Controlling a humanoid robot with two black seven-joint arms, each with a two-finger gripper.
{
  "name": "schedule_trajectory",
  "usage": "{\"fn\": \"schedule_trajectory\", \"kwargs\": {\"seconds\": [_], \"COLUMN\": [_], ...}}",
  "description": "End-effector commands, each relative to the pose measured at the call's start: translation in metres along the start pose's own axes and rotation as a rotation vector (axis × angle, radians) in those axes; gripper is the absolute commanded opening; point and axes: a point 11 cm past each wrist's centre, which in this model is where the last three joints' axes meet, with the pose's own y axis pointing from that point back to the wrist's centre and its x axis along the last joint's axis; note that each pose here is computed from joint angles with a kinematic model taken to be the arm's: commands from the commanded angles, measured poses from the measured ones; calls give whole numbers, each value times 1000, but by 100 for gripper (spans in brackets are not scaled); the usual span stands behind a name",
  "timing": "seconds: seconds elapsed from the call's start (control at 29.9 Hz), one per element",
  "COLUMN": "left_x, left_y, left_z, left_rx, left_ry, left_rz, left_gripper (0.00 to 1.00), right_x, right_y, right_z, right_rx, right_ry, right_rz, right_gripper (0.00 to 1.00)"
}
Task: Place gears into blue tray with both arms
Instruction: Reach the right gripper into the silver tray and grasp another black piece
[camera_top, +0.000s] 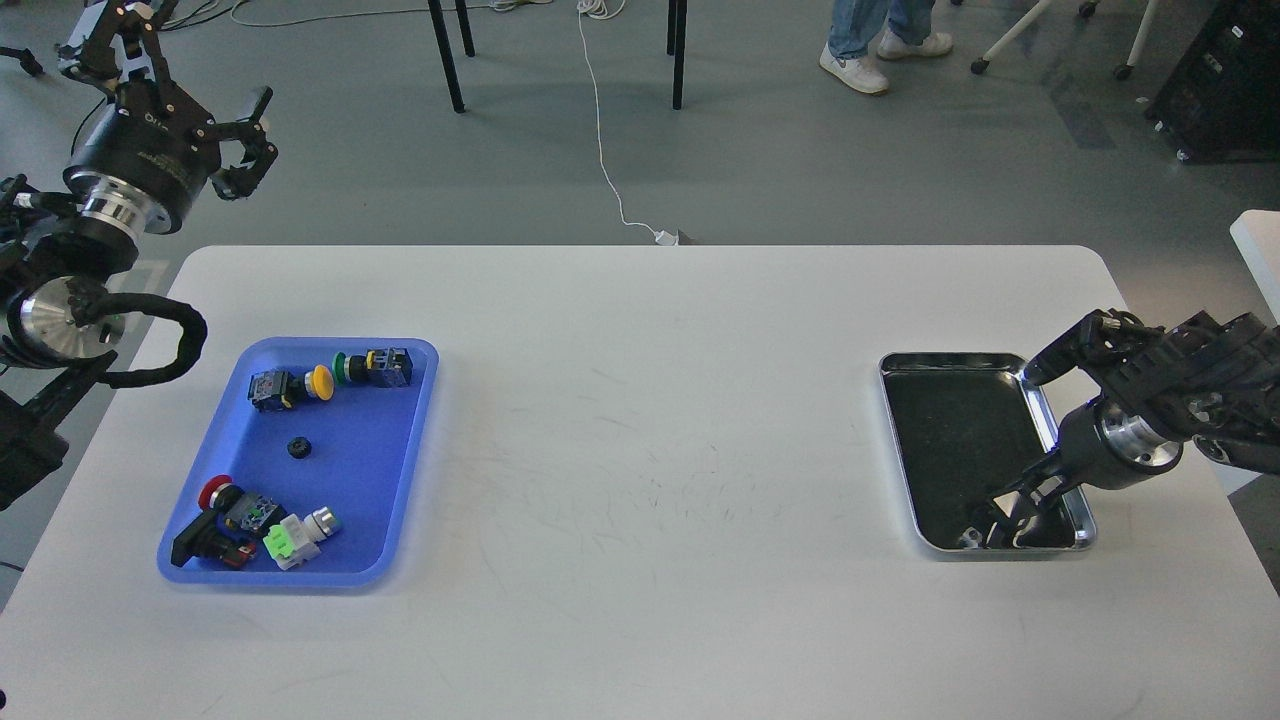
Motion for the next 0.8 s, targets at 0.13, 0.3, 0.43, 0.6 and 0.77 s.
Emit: {"fn": "schedule_trajectory", "kwargs": {"seconds": [0.13, 0.3, 0.43, 0.6, 0.77], "left_x": [1, 0, 0, -1, -1], "left_y": [1, 1, 1, 1, 1], "left_z": [-2, -2, -1, -1, -1], "left_rx": [6, 7, 5, 3, 4], "left_ry": [-4, -1, -1, 5, 4], "left_rz": [0, -2, -2, -18, -19], "left_gripper": [98, 98, 98, 98, 98], "right_x": [0, -4, -6, -3, -5], "right_y": [-3, -3, -1, -2, -1], "right_z": [-3, -3, 0, -3, -4], "right_rx": [13, 13, 11, 18, 41], "right_ry": [-4, -7, -14, -8, -6], "right_rz": [4, -4, 0, 3, -3], "right_gripper": [58, 54, 54, 43, 30]}}
